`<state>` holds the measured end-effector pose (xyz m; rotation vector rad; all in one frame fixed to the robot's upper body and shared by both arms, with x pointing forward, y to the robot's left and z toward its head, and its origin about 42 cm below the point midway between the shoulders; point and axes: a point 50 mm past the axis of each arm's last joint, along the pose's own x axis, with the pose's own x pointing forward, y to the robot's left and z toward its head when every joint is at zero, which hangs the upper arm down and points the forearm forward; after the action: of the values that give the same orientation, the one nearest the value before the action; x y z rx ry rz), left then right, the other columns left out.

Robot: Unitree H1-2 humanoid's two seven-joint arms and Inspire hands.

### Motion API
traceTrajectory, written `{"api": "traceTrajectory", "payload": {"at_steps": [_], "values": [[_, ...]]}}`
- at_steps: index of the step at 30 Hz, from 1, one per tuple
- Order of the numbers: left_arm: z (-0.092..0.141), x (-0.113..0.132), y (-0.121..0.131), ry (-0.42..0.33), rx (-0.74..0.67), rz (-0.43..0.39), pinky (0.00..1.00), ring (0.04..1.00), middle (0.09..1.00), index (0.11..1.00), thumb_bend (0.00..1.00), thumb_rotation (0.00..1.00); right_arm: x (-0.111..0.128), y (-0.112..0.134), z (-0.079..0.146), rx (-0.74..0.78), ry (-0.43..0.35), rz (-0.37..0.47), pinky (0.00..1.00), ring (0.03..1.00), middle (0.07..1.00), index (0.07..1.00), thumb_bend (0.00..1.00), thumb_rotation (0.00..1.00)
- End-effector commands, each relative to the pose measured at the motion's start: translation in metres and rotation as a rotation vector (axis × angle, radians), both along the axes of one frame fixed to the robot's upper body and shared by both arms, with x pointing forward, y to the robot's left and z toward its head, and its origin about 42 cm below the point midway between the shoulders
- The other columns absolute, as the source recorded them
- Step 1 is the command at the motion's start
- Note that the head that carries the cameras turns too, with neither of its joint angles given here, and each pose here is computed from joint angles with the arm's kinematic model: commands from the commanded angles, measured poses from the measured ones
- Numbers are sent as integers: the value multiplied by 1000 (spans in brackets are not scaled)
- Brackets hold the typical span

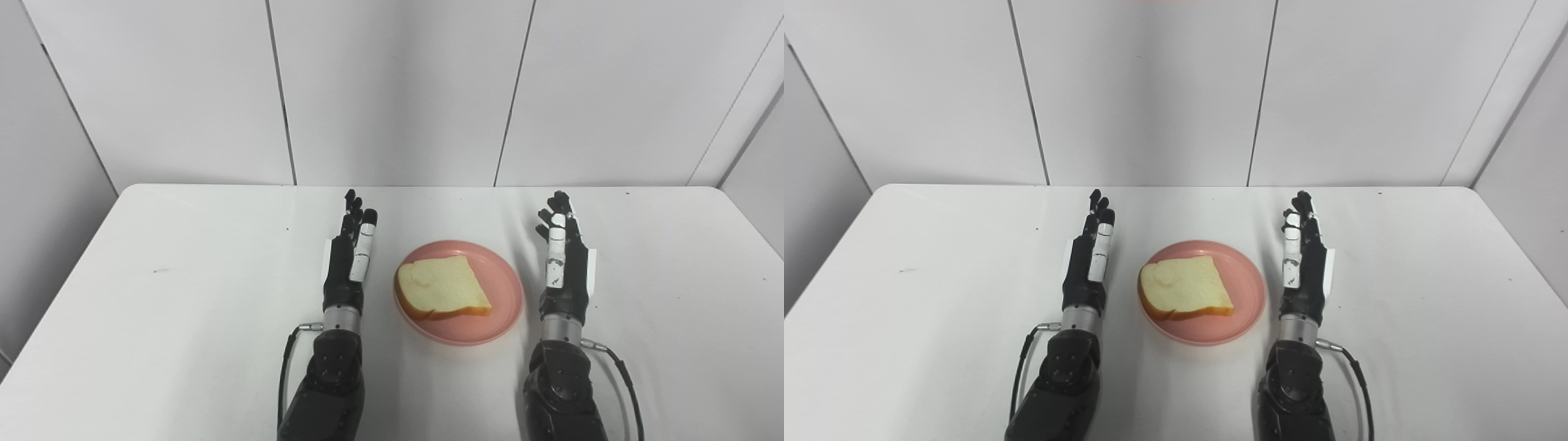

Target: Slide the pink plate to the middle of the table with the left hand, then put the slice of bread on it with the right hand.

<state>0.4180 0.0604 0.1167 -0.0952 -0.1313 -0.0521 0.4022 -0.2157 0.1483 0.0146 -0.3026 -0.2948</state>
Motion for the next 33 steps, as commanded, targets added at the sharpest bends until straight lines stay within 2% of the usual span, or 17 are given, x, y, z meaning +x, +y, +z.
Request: {"api": "traceTrajectory", "payload": {"at_steps": [1,7,16,23,33], "values": [[-31,-18,8,93,0,29,1000,1000,1000,1000,736,927,5,0,14,-35,-35,30,897,888,914,898,704,1000],[-30,-18,7,109,-27,49,1000,1000,1000,1000,734,909,5,-2,14,-99,38,87,914,904,894,872,722,1000],[-28,-19,6,131,-54,48,1000,1000,1000,1000,726,900,7,-3,14,-142,146,144,934,934,906,888,720,1000],[-29,-19,7,137,-52,42,1000,1000,1000,1000,738,901,9,-7,16,-172,176,163,895,909,899,883,736,1000],[-29,-20,8,144,-48,43,1000,1000,1000,1000,754,882,8,-9,12,-163,200,183,897,885,894,877,765,1000]]}}
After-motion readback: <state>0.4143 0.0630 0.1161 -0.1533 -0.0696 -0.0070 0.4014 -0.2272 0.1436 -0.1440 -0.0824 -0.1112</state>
